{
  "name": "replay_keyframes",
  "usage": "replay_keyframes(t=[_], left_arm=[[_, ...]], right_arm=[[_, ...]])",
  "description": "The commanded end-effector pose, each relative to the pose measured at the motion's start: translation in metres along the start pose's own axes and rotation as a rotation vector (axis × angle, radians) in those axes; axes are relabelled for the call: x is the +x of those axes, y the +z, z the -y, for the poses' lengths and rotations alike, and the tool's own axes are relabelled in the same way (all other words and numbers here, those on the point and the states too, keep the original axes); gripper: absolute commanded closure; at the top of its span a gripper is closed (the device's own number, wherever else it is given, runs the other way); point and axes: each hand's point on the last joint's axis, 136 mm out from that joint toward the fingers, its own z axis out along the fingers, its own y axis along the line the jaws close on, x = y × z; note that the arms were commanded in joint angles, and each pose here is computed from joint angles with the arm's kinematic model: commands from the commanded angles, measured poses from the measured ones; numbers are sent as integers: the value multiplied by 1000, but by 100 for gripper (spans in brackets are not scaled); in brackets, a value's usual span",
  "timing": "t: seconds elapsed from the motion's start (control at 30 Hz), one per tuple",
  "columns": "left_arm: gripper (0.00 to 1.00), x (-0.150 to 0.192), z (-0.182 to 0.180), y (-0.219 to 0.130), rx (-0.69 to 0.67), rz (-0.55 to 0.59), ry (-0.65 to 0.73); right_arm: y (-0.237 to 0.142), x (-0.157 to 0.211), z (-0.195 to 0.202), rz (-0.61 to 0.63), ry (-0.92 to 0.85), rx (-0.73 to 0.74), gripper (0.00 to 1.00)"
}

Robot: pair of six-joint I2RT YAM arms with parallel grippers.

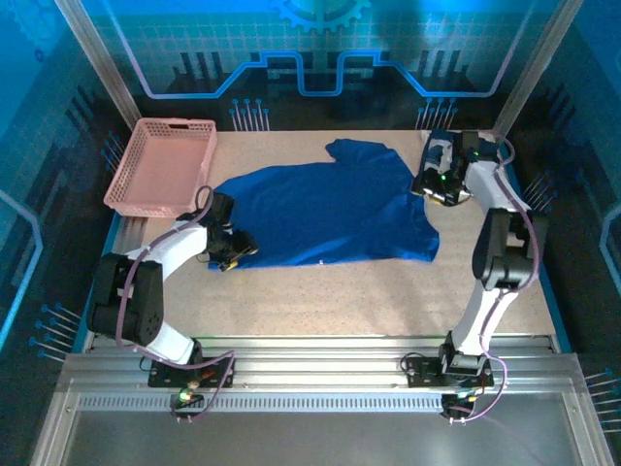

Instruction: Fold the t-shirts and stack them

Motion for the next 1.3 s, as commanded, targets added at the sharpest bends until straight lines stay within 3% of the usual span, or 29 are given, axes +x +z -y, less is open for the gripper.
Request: replay_keyframes(t=[0.0, 0.17, 0.4, 0.57, 0.73, 1.07, 1.27], left_arm=[[40, -6, 0, 3, 13, 42, -42], [40, -8, -5, 16, -7, 33, -68], [41, -8, -20, 25, -43, 26, -98], [41, -6, -47, 25, -95, 21, -154], [41, -4, -68, 21, -160, 19, -157], [41, 25, -92, 11, -204, -10, -155], [41, 38, -96, -11, -187, 21, -164]], right_arm=[[-15, 59, 4, -74, 88, -5, 42], [10, 113, 26, -133, 146, 4, 42], [50, 121, 51, -175, 210, 78, 48], [49, 123, 81, -184, 268, 251, 83], [29, 135, 95, -188, 285, 324, 97], [6, 196, 108, -274, 380, 359, 94], [-6, 209, 115, -251, 435, 377, 82]])
